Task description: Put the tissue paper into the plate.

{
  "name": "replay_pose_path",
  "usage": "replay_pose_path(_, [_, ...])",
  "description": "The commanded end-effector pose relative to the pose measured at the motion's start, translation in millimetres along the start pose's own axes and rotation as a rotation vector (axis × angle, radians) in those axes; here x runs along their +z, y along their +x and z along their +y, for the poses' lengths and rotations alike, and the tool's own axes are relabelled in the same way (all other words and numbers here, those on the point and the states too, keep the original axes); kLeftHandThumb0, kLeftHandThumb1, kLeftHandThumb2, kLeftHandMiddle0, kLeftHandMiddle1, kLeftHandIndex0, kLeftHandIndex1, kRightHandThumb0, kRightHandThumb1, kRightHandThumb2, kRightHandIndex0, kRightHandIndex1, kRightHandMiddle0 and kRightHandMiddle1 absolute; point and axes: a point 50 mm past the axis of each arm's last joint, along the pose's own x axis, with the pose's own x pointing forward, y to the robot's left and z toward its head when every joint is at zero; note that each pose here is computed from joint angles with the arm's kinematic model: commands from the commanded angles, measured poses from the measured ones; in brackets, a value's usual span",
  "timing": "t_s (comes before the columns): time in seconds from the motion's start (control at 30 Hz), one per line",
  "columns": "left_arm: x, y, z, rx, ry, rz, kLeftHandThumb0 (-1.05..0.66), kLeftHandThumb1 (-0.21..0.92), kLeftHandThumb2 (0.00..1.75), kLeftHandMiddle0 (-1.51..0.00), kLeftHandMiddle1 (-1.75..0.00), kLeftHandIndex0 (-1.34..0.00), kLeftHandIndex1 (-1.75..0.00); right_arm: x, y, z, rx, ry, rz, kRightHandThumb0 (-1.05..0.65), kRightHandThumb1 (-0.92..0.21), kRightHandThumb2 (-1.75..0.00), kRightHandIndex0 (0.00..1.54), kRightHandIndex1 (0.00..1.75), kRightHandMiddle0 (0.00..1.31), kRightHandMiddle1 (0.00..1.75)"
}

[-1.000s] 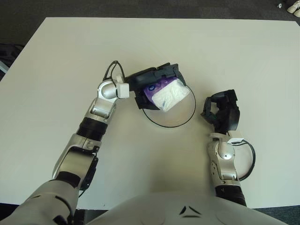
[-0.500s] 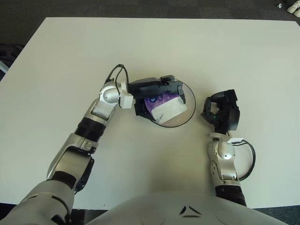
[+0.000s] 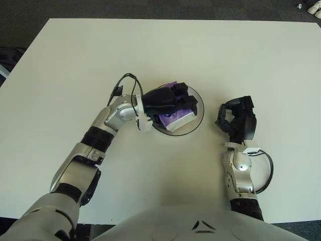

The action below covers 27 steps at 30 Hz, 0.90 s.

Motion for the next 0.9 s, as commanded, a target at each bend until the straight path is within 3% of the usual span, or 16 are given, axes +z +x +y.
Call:
replay_pose_path(0.0, [-3.7,-0.3,-14.4,-0.014,0.046,0.033,-0.09,0.6,0.88,-0.39,-1.72,-0.41,-1.49,-25.1,-21.3,-10.2,-0.038,-0.031,0.155,-0.4,-0.61,-0.96,0.63,1.61,0.39,1.75])
replay_pose_path(0.03, [-4.3,-0.2,-15.2,-0.01,0.054,0.036,-0.19,0.71,0.75,-0.25,-1.68,-0.34,-1.58,-25.1,-21.4,-10.2,-0.038,-0.03,0.155,-0.4,-0.61,-0.95,0.63,1.61,0.39,1.75])
replay_pose_path(0.07, [-5.5,0.0,-15.3,-0.01,0.076,0.04,-0.22,0.75,0.71,-0.2,-1.67,-0.31,-1.62,-25.2,-21.5,-10.3,-0.04,-0.028,0.156,-0.4,-0.61,-0.95,0.63,1.61,0.39,1.75])
replay_pose_path(0.13, [-8.3,0.1,-15.0,-0.016,0.119,0.044,-0.5,0.72,0.73,-0.08,-1.24,-0.13,-1.28,-25.3,-21.7,-10.4,-0.043,-0.024,0.157,-0.4,-0.61,-0.95,0.63,1.6,0.39,1.75])
replay_pose_path(0.17, [-9.7,0.1,-14.7,-0.022,0.143,0.045,-0.54,0.72,0.74,-0.06,-1.17,-0.1,-1.22,-25.2,-21.8,-10.3,-0.045,-0.022,0.158,-0.4,-0.61,-0.95,0.63,1.6,0.39,1.75])
replay_pose_path(0.27, [-12.3,0.1,-14.7,-0.036,0.186,0.04,-0.72,0.79,0.66,-0.02,-0.7,-0.03,-0.82,-24.5,-22.0,-9.6,-0.049,-0.017,0.157,-0.4,-0.63,-0.93,0.63,1.59,0.38,1.75])
replay_pose_path(0.43, [-15.4,0.0,-14.2,-0.059,0.225,0.039,-0.86,0.9,0.55,0.0,-0.27,0.0,-0.43,-22.2,-21.9,-8.0,-0.054,-0.011,0.152,-0.4,-0.62,-0.94,0.64,1.6,0.38,1.75])
replay_pose_path(0.67, [-16.1,-1.1,-12.4,-0.036,0.158,0.034,-1.0,0.92,0.55,0.0,-0.02,0.0,-0.08,-20.7,-22.2,-7.2,-0.052,-0.022,0.149,-0.4,-0.61,-0.96,0.66,1.6,0.39,1.75])
replay_pose_path(0.87, [-16.2,-1.7,-13.4,0.009,0.124,0.031,-1.04,0.92,0.54,0.0,0.0,0.0,-0.01,-20.4,-22.0,-6.7,-0.054,-0.021,0.149,-0.4,-0.6,-0.96,0.67,1.59,0.39,1.75])
